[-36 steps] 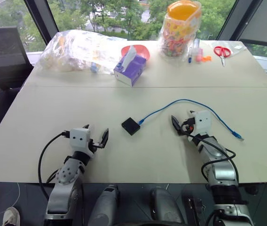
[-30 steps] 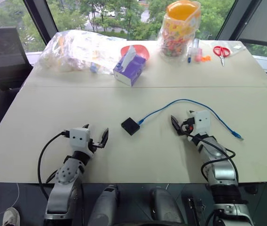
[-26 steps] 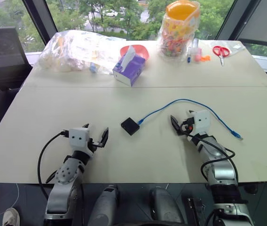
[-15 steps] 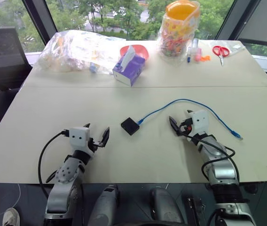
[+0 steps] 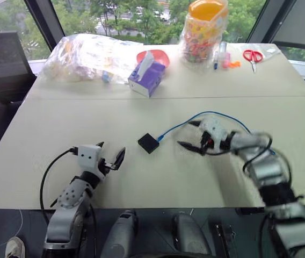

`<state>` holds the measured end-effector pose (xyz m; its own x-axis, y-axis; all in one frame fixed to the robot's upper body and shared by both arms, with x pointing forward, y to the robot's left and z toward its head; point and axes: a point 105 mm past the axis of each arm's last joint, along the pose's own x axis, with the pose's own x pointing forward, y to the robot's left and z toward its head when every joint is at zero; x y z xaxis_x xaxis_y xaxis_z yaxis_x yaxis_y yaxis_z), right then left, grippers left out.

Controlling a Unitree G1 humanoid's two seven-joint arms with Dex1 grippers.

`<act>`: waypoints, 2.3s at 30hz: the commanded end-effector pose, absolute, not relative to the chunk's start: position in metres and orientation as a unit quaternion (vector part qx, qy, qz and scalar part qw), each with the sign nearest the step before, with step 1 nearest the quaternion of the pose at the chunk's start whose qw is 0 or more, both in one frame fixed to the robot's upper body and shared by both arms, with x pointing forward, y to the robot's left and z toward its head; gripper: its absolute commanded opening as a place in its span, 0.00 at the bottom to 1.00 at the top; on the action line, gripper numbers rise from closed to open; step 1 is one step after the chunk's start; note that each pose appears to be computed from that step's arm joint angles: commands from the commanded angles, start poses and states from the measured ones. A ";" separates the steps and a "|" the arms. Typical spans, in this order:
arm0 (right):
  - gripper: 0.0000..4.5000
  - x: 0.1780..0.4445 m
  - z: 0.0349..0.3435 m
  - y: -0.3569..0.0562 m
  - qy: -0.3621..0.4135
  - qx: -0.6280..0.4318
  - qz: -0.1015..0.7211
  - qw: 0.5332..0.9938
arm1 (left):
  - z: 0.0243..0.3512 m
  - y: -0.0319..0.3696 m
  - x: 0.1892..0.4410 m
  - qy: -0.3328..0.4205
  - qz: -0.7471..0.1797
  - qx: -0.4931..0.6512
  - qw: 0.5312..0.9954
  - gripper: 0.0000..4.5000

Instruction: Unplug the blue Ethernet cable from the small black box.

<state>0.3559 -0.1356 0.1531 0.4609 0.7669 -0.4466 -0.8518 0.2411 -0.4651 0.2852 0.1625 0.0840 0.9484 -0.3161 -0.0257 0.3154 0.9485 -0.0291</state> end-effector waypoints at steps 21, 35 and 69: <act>1.00 0.387 0.152 -0.039 0.150 -0.572 0.641 0.489 | 0.095 0.168 0.276 -0.015 -0.115 -0.020 0.993 0.99; 0.50 0.390 0.140 -0.042 0.161 -0.615 0.634 0.440 | 0.094 0.172 0.274 -0.016 -0.108 -0.015 0.994 1.00; 0.01 0.375 0.215 -0.059 -0.363 -0.611 0.288 0.642 | 0.187 0.146 0.306 0.018 -0.402 -0.127 0.906 1.00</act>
